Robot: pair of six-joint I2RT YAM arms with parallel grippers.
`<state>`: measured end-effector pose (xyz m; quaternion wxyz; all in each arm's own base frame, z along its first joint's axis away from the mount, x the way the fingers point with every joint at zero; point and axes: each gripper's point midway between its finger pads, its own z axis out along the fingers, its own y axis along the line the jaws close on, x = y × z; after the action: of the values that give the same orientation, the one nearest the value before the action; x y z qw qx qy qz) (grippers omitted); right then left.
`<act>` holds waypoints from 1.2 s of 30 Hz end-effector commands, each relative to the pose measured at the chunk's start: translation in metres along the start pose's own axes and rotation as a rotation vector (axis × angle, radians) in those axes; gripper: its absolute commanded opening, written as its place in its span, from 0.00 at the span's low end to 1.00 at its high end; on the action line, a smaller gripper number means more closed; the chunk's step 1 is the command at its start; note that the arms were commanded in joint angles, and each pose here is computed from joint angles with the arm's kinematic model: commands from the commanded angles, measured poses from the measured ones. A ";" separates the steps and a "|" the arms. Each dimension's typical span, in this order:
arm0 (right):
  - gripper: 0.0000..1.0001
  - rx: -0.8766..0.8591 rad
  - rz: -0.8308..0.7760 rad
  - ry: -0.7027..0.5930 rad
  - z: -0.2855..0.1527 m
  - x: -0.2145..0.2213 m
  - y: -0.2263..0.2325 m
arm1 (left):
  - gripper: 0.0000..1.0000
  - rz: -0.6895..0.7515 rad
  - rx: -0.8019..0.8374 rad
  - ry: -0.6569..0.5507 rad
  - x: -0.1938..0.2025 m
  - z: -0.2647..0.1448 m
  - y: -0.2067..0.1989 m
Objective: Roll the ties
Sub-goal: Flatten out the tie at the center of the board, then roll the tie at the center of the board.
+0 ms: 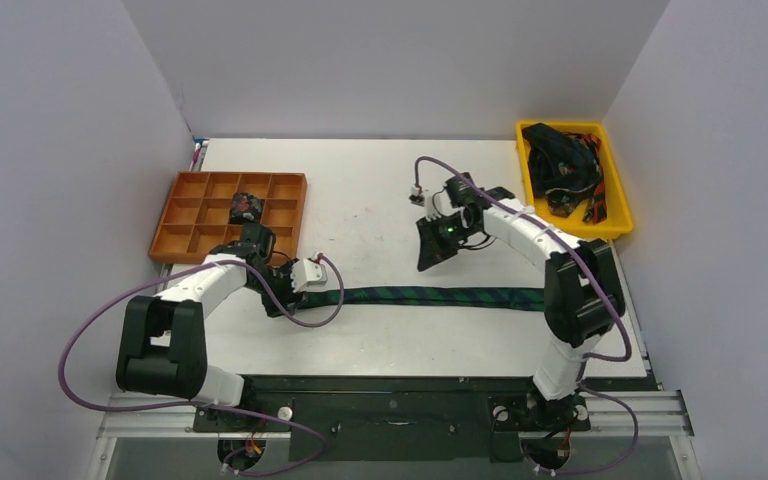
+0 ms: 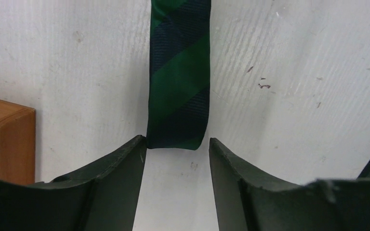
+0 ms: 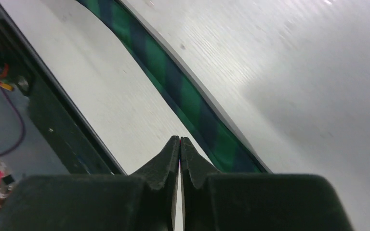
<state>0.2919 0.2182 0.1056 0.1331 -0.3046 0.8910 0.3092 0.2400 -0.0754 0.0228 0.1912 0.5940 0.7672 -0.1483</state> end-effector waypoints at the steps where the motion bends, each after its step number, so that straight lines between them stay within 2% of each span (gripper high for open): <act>1: 0.00 -0.181 0.089 -0.112 0.041 -0.055 0.062 | 0.46 0.028 -0.042 -0.082 -0.016 0.001 0.013; 4: 0.00 -0.235 0.138 -0.129 0.074 -0.077 0.091 | 0.41 0.019 -0.047 -0.095 -0.020 -0.001 0.014; 7: 0.00 -0.268 0.110 -0.149 0.092 -0.096 0.113 | 0.39 -0.005 -0.049 -0.114 -0.024 -0.004 0.012; 12: 0.00 -0.327 0.137 -0.110 0.127 -0.091 0.142 | 0.36 -0.004 -0.049 -0.141 -0.030 -0.010 0.004; 18: 0.00 -0.364 0.166 -0.109 0.161 -0.094 0.155 | 0.35 0.002 -0.051 -0.144 -0.032 -0.016 -0.004; 27: 0.00 -0.264 0.218 -0.014 0.216 -0.058 0.128 | 0.33 -0.001 -0.044 -0.166 -0.042 -0.020 -0.008; 32: 0.00 -0.224 0.194 -0.006 0.221 -0.054 0.120 | 0.31 0.031 -0.035 -0.193 -0.062 -0.022 -0.011; 36: 0.00 -0.237 0.165 -0.019 0.212 -0.059 0.123 | 0.29 0.066 -0.018 -0.237 -0.094 -0.019 -0.020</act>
<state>0.2593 0.4559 0.0246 0.0420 -0.2224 0.8676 0.4428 0.2325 -0.1172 0.0536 0.2485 0.5894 0.7473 -0.1800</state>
